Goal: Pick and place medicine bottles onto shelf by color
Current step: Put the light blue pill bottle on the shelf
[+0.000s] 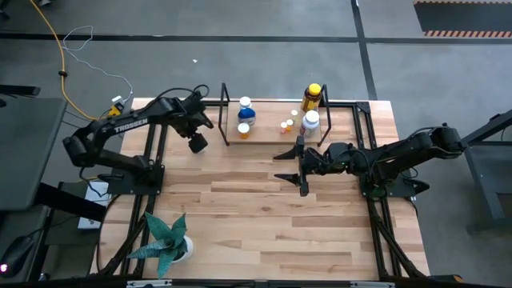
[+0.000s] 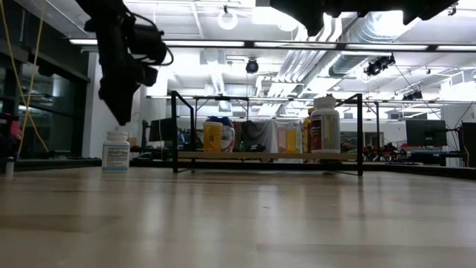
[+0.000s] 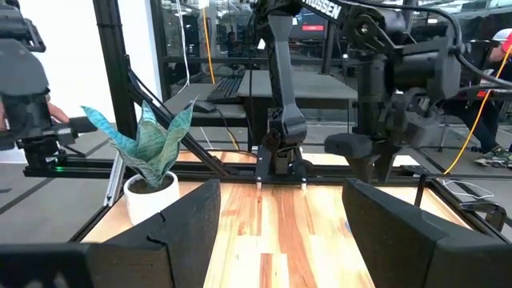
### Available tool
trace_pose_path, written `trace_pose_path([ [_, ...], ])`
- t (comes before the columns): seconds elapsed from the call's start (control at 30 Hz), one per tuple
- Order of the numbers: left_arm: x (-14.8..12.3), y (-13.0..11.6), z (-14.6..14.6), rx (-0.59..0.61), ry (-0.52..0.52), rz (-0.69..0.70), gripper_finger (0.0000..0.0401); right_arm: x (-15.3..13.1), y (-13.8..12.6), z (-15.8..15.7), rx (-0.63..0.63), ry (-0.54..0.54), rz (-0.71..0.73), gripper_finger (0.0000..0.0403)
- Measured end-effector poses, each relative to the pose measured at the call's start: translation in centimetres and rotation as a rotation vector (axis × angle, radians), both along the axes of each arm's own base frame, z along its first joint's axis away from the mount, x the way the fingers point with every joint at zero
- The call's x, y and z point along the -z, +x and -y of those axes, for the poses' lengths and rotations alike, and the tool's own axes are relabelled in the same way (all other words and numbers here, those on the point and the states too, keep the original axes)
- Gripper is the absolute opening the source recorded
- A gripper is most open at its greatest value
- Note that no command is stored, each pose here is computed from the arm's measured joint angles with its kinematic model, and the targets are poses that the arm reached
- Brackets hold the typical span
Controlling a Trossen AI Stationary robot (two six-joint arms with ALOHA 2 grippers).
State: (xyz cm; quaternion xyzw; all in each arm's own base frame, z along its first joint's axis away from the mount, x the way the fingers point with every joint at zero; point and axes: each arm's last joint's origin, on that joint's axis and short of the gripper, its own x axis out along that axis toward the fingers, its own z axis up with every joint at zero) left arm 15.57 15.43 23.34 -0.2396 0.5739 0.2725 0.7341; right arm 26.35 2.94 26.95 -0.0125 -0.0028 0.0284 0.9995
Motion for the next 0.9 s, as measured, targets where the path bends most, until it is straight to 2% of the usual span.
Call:
trace_pose_path([
  [0.2,0.5,-0.2,-0.1,-0.015,-0.041,-0.038,0.0235,0.1,0.0,0.0,0.000,0.000,-0.006,0.0255],
  [0.57,0.6,0.0,0.0,-0.008,0.003,-0.079,0.0276,0.1,0.0,0.0,0.000,0.002,-0.006,0.0255],
  [0.9,2.4,-0.4,-0.2,0.031,0.012,-0.087,0.0294,0.1,0.0,0.0,0.000,0.002,-0.008,0.0255],
])
